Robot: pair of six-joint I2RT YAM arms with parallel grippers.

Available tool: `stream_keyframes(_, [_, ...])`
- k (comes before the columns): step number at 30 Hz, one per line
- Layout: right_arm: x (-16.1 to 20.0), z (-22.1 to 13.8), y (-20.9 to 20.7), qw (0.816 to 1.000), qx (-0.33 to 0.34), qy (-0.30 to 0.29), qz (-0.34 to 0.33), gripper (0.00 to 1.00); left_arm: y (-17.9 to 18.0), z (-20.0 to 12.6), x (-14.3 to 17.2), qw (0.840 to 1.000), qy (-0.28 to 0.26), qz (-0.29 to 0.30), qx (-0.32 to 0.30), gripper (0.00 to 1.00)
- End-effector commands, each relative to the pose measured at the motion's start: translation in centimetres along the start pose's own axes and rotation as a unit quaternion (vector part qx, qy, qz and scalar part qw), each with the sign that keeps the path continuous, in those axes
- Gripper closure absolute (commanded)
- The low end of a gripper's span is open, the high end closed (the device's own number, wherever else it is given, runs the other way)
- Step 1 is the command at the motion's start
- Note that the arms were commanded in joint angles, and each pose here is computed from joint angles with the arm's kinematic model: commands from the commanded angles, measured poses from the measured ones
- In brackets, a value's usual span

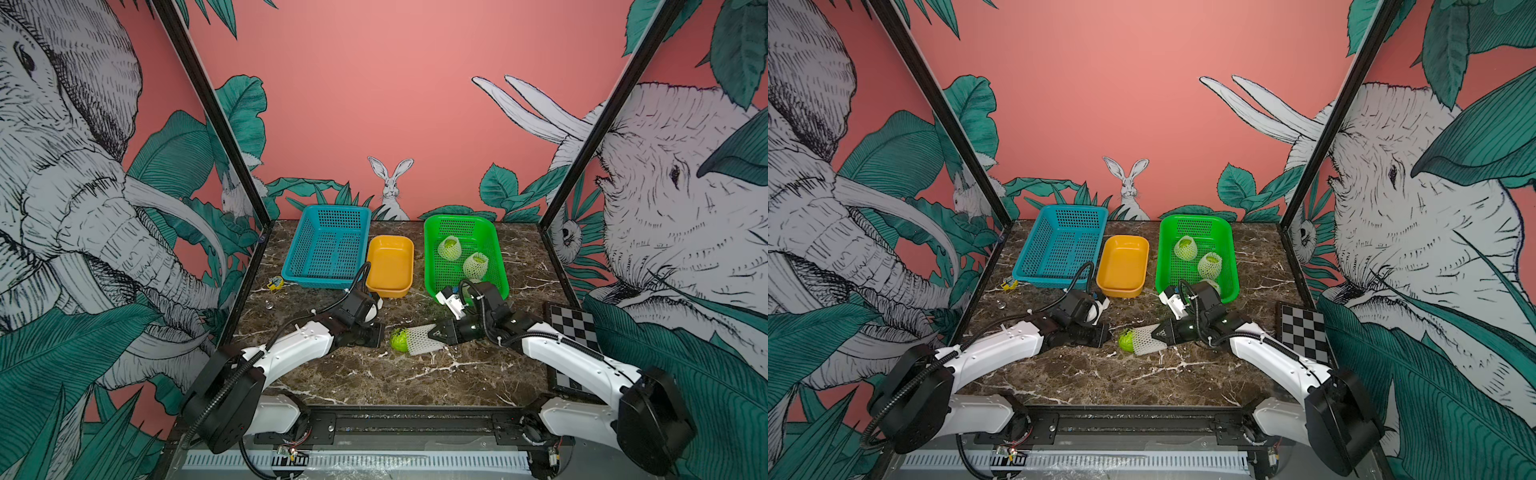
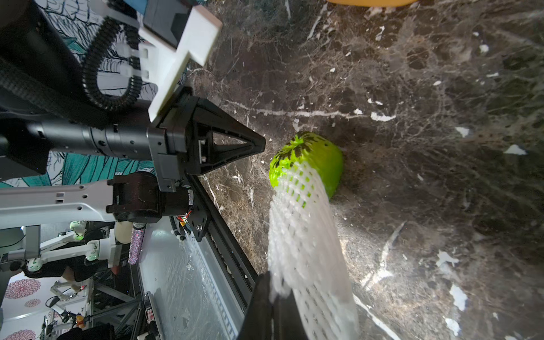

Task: Sleeve custard apples in foam nets
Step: Put on the foam net on the custard apple.

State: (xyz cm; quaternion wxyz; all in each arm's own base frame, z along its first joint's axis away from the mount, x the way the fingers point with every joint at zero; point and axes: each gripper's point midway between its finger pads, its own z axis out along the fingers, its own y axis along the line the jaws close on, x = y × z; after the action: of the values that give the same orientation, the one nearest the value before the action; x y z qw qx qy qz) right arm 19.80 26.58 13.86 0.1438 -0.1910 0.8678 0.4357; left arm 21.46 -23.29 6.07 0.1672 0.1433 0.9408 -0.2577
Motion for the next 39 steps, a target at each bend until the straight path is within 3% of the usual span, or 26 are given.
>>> stream_keyframes(1, [-1.3, 0.4, 0.6, 1.000, -0.011, -0.021, -0.013, 1.00, 0.0, 0.9, -0.4, 1.000, -0.017, -0.015, 0.003, 1.00])
stream_keyframes(10, [-2.9, 1.1, 1.7, 0.996, -0.066, -0.061, 0.009, 1.00, -0.3, 2.3, -1.6, 1.000, -0.024, -0.008, 0.011, 1.00])
stream_keyframes(25, [-3.3, 3.3, 0.0, 0.998, -0.047, -0.030, 0.009, 1.00, -1.1, 3.7, -2.4, 0.999, -0.020, -0.012, 0.033, 1.00])
stream_keyframes(29, [-3.6, 3.5, 1.1, 0.996, -0.087, -0.028, 0.019, 1.00, -1.2, 3.9, -2.5, 0.999, -0.020, -0.017, 0.037, 1.00])
stream_keyframes(34, [-2.5, 3.8, -1.9, 1.000, 0.014, -0.010, 0.005, 1.00, -1.4, 4.3, -2.8, 0.999, -0.023, -0.021, 0.044, 1.00])
stream_keyframes(39, [-3.0, 3.9, -1.1, 1.000, 0.005, -0.025, 0.005, 1.00, -1.7, 4.6, -3.0, 0.998, -0.027, -0.032, 0.054, 1.00])
